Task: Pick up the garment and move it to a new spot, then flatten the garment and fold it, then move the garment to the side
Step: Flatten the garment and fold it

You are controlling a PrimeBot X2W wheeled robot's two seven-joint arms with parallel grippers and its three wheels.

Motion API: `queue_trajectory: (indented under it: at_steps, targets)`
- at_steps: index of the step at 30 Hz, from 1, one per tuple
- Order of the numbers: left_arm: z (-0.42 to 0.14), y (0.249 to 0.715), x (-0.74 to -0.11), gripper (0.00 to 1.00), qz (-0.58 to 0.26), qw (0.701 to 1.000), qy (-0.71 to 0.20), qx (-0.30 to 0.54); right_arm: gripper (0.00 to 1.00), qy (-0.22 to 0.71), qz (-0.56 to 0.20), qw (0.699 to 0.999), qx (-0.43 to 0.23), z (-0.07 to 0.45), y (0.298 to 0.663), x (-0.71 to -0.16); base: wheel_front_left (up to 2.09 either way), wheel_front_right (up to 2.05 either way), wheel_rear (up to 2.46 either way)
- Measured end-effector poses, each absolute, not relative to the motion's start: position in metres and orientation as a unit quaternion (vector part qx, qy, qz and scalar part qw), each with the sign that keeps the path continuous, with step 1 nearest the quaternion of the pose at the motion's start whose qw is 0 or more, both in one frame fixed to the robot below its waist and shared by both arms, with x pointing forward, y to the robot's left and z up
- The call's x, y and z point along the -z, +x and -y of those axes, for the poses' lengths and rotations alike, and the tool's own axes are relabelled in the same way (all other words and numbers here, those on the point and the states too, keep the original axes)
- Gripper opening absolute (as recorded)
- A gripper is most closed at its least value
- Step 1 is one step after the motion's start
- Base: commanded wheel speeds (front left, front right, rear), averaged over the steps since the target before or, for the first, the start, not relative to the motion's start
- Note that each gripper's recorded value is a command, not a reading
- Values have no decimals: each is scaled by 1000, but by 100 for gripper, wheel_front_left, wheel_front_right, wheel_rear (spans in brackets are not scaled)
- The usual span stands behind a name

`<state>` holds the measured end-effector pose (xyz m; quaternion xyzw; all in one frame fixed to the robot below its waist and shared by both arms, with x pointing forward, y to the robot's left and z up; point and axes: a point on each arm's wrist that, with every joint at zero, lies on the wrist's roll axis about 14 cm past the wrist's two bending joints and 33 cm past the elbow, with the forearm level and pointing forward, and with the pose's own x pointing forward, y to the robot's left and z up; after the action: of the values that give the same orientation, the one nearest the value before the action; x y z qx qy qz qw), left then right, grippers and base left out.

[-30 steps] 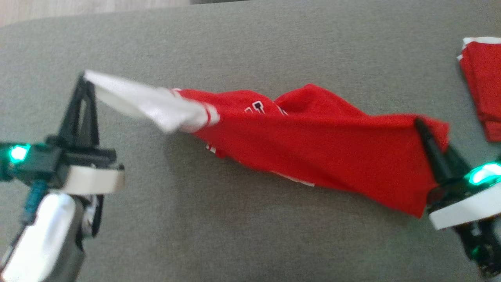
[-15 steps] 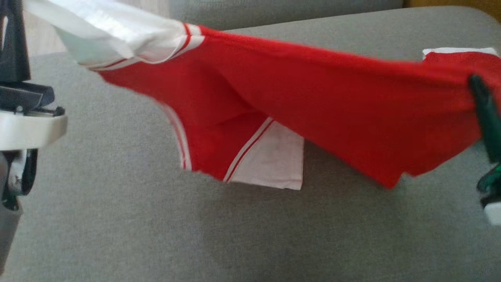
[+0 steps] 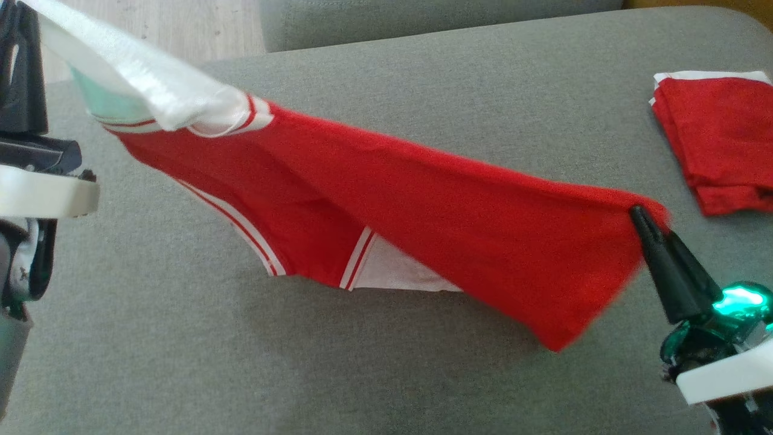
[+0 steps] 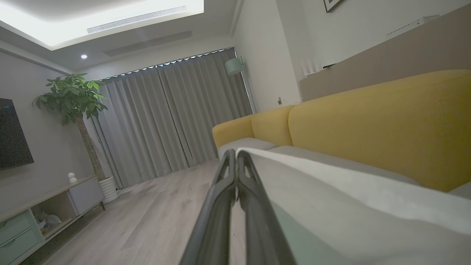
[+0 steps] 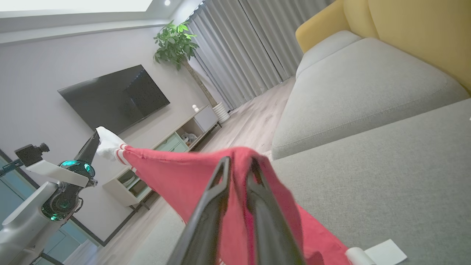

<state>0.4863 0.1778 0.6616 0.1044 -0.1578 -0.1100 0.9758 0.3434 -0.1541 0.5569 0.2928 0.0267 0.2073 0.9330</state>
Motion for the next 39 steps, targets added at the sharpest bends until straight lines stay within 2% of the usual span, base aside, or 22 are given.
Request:
queue_trajectory:
  at_steps: [1, 2, 3, 4, 5, 6, 7, 9, 10, 11, 12, 13, 14, 18, 23, 27, 33, 39]
  targets:
    - [-178, 487, -661, 0, 157, 976, 105, 111, 72, 296, -30, 932, -206, 154, 343, -554, 0, 0, 0]
    - [-178, 487, -661, 0, 157, 976, 105, 111, 78, 296, -30, 932, -206, 154, 343, -554, 0, 0, 0]
    - [-177, 487, -660, 0, 156, 976, 105, 113, 90, 300, -31, 931, -205, 154, 343, -553, 0, 0, 0]
    - [-177, 488, -660, 0, 155, 976, 106, 113, 95, 304, -32, 930, -203, 153, 343, -551, 0, 0, 0]
    - [-177, 488, -660, 0, 155, 976, 107, 113, 96, 306, -34, 929, -204, 153, 343, -550, 0, 0, 0]
    - [-177, 489, -661, 0, 156, 976, 107, 113, 93, 308, -35, 928, -205, 152, 342, -550, 0, 0, 0]
    - [-177, 489, -661, 0, 156, 975, 107, 113, 64, 309, -36, 928, -205, 152, 342, -549, 0, 0, 0]
    - [-177, 489, -660, 0, 155, 976, 107, 113, 13, 311, -41, 926, -209, 150, 341, -547, 0, 0, 0]
    - [-177, 490, -659, 0, 153, 976, 107, 113, 3, 312, -47, 925, -213, 147, 340, -545, 0, 0, 0]
    - [-177, 490, -658, 0, 152, 976, 107, 113, 15, 315, -54, 923, -214, 146, 339, -542, 0, 0, 0]
    - [-178, 490, -656, 0, 152, 976, 107, 113, 47, 315, -63, 923, -212, 145, 339, -536, 0, 0, 0]
    - [-178, 491, -654, 0, 149, 977, 105, 113, 87, 315, -73, 923, -210, 144, 338, -529, 0, 0, 0]
    - [-179, 492, -652, 0, 146, 977, 105, 113, 100, 315, -85, 922, -210, 143, 337, -522, 0, 0, 0]
    - [-182, 495, -640, 0, 131, 979, 106, 112, 100, 284, -127, 925, -218, 132, 340, -492, 0, 0, 0]
    - [-185, 499, -629, 0, 120, 981, 108, 110, 100, 225, -141, 929, -256, 107, 372, -474, 0, 0, 0]
    - [-184, 500, -628, 0, 122, 980, 110, 109, 100, 208, -169, 921, -282, 80, 394, -456, 0, 0, 0]
    - [-186, 501, -621, 0, 116, 981, 111, 108, 100, 180, -247, 903, -301, 62, 395, -408, 0, 0, 0]
    - [-190, 504, -609, 0, 103, 983, 109, 103, 100, 189, -262, 894, -311, 49, 400, -397, 0, 0, 0]
